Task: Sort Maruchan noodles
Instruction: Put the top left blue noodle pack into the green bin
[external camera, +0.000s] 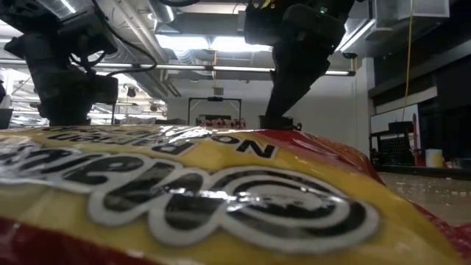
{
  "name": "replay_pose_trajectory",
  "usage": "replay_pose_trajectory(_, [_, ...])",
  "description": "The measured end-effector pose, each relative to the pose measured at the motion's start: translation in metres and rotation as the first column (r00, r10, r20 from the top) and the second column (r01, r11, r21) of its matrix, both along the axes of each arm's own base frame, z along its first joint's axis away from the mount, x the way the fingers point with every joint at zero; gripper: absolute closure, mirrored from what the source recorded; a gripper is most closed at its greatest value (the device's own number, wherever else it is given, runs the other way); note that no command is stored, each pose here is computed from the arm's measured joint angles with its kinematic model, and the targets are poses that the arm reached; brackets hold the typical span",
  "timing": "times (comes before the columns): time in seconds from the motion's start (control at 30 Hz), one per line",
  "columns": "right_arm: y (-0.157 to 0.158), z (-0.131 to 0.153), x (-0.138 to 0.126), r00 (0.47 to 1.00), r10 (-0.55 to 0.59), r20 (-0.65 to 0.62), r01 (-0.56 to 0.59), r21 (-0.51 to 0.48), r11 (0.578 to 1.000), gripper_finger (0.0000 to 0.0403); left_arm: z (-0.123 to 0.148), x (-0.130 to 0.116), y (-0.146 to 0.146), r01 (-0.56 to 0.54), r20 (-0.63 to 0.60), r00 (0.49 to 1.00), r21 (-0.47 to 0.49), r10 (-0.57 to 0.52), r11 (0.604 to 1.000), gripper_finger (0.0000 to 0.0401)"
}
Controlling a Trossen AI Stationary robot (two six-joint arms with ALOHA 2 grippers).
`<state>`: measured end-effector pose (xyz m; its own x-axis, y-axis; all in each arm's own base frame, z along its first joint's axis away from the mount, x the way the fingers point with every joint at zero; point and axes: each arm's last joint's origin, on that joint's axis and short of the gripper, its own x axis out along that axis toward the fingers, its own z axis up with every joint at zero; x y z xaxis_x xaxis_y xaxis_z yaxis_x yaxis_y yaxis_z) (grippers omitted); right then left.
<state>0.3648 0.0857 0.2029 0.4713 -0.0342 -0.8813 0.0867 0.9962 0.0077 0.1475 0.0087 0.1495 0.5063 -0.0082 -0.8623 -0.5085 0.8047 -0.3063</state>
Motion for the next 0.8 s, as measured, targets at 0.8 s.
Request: replay_pose_trajectory(0.8, [0.0, 0.053, 0.043, 0.794, 0.199, 0.575, -0.097, -0.204, 0.974, 0.0233, 0.028, 0.017, 0.0, -0.068, 0.054, 0.996, -0.111, 0.075, 0.991, 0.0252])
